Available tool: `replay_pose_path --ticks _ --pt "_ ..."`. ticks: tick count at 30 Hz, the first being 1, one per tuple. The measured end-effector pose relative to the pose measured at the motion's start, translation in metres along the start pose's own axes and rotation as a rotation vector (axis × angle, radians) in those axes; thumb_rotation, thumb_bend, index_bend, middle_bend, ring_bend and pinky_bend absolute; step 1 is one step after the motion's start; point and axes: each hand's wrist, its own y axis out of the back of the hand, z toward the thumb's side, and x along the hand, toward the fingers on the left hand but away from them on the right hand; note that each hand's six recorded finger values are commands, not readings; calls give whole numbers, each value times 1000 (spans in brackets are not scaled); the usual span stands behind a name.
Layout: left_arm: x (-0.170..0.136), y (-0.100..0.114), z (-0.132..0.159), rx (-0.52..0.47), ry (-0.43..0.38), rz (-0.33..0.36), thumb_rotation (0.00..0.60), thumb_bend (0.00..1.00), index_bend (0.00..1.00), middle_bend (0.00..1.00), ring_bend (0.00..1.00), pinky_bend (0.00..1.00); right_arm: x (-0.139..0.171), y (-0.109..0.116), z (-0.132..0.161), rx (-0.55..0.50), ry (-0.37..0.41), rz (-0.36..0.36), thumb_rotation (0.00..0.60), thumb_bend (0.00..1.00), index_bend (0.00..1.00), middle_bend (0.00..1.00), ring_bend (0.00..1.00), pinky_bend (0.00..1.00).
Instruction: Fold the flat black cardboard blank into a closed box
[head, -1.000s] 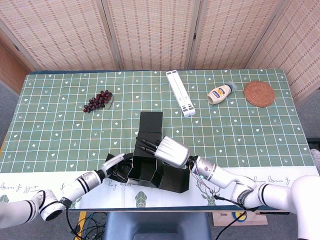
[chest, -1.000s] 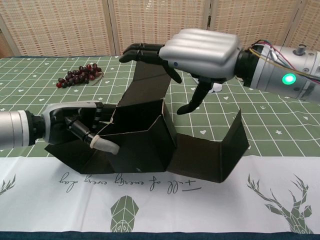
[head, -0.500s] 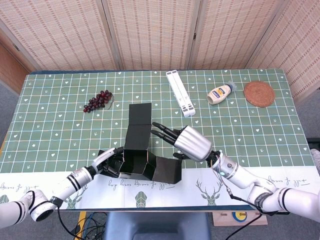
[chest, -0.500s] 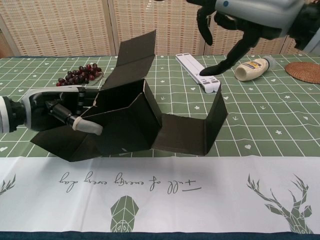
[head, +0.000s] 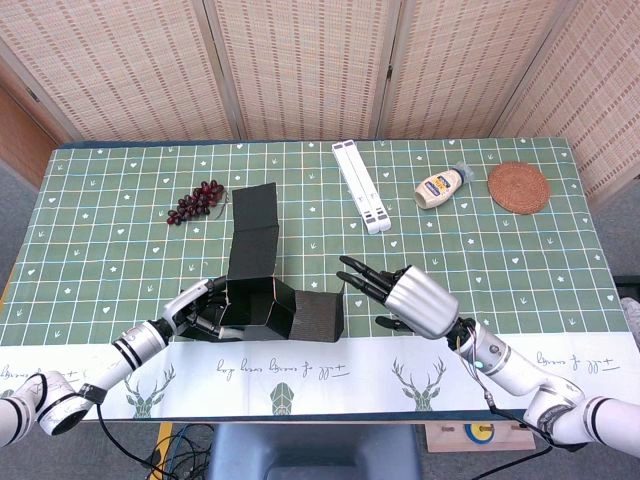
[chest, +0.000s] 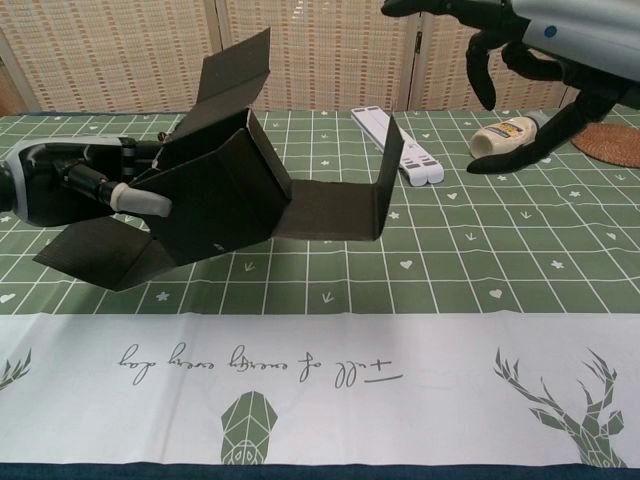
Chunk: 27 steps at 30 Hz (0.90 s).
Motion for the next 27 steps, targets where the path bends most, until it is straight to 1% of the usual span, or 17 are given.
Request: replay_pose_path --ticks 4,6,12,17,21,24,27 --pt "-1 2 6 -31 -5 -5 600 99 249 189 424 556 -2 -10 4 24 -9 -26 600 65 0 0 602 893" --pt "-2 4 10 -47 -7 -9 600 99 248 189 424 556 -6 -16 9 26 -13 -49 600 48 0 0 602 894" --pt "-5 6 16 -89 -8 -20 600 99 245 189 423 556 -20 -32 22 35 -16 -115 600 43 0 0 602 894" --pt "-10 8 20 -88 -7 -33 600 99 243 189 422 556 -35 -42 32 28 -16 -171 600 43 0 0 602 893" --pt "-12 6 19 -67 3 -51 600 99 243 190 421 556 -52 -44 43 21 -7 -230 600 68 0 0 601 894" --pt "-12 6 18 -33 7 -53 600 98 243 189 419 556 -63 -38 53 9 14 -279 600 82 0 0 601 893" --pt "-12 5 16 16 10 -51 600 99 243 190 418 556 -68 -34 58 4 34 -292 600 92 0 0 601 893"
